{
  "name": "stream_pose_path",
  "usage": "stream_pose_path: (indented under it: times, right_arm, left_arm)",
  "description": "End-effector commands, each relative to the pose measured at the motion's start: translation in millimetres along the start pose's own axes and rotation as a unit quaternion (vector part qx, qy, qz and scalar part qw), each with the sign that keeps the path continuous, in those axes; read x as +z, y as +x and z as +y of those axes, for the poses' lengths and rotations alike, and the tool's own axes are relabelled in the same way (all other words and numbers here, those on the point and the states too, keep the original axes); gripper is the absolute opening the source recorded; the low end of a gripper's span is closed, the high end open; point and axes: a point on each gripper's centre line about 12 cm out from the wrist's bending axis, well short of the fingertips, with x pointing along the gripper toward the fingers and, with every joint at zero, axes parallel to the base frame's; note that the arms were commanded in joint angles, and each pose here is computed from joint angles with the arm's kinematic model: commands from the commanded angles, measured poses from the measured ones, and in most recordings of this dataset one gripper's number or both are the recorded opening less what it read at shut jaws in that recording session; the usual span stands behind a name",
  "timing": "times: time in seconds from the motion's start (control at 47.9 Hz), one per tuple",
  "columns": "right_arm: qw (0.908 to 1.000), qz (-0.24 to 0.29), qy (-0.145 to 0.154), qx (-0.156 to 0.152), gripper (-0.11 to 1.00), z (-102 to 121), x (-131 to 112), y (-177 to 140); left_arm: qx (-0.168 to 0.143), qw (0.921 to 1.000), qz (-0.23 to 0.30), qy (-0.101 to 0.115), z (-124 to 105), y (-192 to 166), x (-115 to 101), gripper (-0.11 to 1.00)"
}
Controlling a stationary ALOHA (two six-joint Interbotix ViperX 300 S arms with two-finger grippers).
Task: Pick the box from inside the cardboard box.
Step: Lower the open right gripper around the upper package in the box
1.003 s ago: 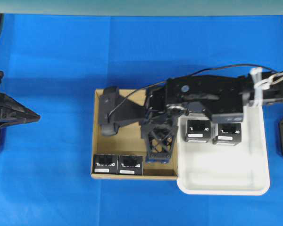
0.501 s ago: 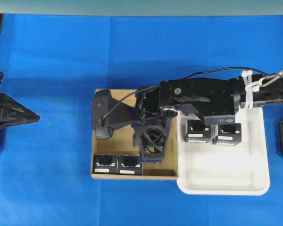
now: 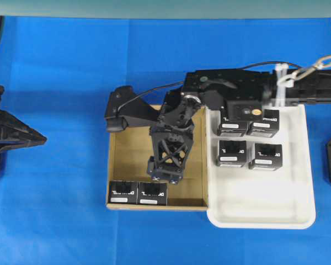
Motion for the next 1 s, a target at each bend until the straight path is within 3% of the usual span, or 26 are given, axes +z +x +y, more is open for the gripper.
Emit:
stream_pose_path:
  times: [0.0,0.418,0.982]
  right_arm:
    - [0.9999,0.009,0.003,0.014,0.97,2.5,0.5,13.1]
    - [0.9997,0.011,-0.01,0.021,0.97,17.0,1.4,51.2]
    - [0.9998,0.004,-0.015,0.012,0.97,12.5,1.6,64.5]
  left_arm:
    - [-0.002,0.9999,-0.011,0.001,-2.3,-1.3,10.6,-0.07]
    - [-0.004,0.9999,-0.014,0.001,-2.7,-2.7,11.2,-0.07]
    - [-0.004,0.9999,-0.014,0.0,-2.7,-2.7,11.2,-0.07]
